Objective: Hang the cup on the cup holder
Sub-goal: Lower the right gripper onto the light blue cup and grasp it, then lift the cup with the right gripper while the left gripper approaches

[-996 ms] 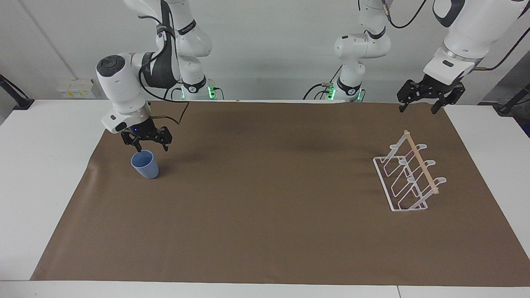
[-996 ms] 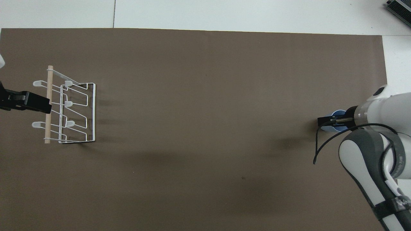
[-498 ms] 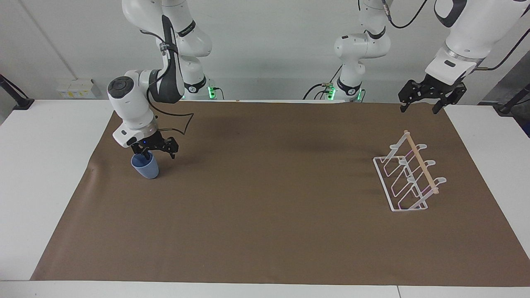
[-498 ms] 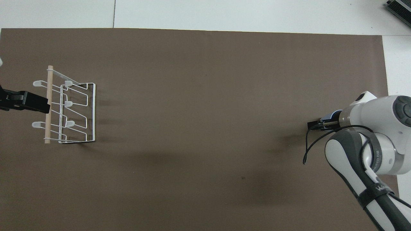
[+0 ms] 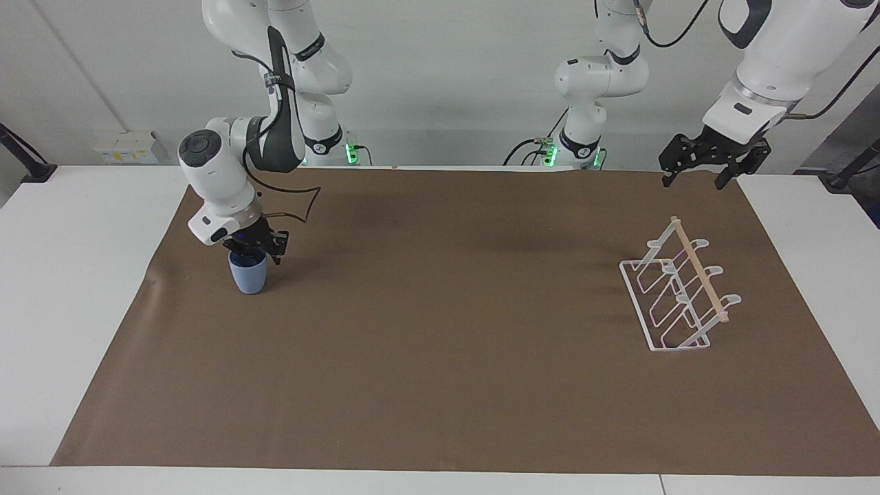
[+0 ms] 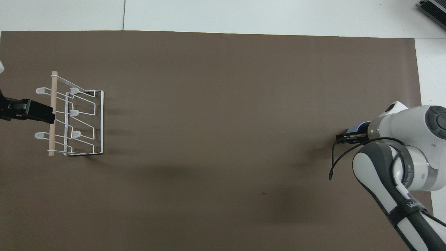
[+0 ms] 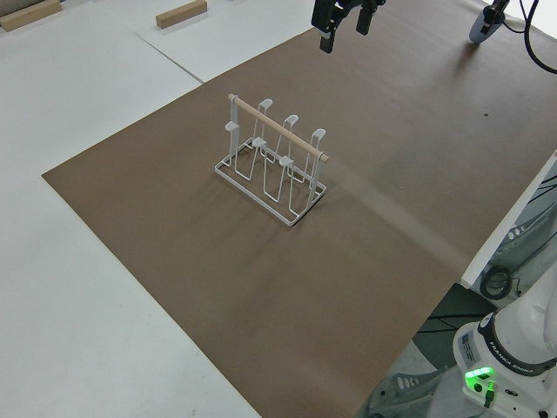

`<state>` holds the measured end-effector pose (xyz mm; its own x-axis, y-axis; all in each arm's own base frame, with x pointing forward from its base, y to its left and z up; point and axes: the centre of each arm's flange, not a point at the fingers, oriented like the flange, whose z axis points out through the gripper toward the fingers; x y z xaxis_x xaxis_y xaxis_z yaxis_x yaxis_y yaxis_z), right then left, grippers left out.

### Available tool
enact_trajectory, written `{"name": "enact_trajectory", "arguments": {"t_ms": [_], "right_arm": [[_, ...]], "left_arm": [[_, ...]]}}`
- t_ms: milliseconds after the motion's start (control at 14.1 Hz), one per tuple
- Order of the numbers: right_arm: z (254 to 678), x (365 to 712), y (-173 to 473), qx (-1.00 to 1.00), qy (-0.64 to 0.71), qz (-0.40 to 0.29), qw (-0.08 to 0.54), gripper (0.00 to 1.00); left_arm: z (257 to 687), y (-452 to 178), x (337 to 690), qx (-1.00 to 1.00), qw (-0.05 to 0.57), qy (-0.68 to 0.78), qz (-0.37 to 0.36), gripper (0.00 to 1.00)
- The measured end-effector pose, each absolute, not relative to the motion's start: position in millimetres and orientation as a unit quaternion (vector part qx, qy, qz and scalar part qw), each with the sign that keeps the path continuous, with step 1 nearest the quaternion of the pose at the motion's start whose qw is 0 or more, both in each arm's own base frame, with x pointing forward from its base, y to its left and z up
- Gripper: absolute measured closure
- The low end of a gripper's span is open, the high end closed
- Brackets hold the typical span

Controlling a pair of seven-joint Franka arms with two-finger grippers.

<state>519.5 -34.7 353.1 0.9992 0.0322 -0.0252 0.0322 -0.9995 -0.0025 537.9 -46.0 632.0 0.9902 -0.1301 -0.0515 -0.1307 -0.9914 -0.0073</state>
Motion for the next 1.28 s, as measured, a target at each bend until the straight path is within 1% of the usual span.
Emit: {"name": "enact_trajectory", "arguments": {"t_ms": [71, 213, 427, 640, 783, 925, 1281], "right_arm": [[355.7, 519.6, -36.4, -1.0, -0.016, 0.011, -0.001, 0.85], [360.1, 517.7, -37.6, -1.0, -0.015, 0.01, -0.001, 0.92], [360.2, 517.6, -38.0, -1.0, -0.022, 0.01, -0.001, 0.92], [360.4, 517.3, -37.9, -0.999, -0.048, 0.011, -0.001, 0.92], [360.9, 518.1, -32.6, -0.998, -0.07, 0.01, 0.004, 0.92], [363.3, 520.6, -9.4, -0.997, -0.067, 0.002, 0.047, 0.92], [380.4, 528.4, 67.8, -0.982, -0.037, -0.025, 0.185, 0.92]], "left_arm": [[631.8, -45.7, 537.5, -0.998, 0.005, 0.065, 0.026, 0.0], [632.1, -45.6, 536.7, -0.998, 0.006, 0.065, 0.026, 0.0], [632.9, -46.6, 537.1, -0.998, 0.004, 0.066, 0.022, 0.0], [630.7, -49.1, 543.7, -0.998, -0.001, 0.067, -0.005, 0.0], [626.9, -49.7, 544.9, -0.998, -0.002, 0.067, -0.01, 0.0], [626.1, -49.6, 543.9, -0.998, -0.002, 0.067, -0.009, 0.0], [621.9, -49.7, 538.0, -0.998, -0.002, 0.067, -0.004, 0.0]]}}
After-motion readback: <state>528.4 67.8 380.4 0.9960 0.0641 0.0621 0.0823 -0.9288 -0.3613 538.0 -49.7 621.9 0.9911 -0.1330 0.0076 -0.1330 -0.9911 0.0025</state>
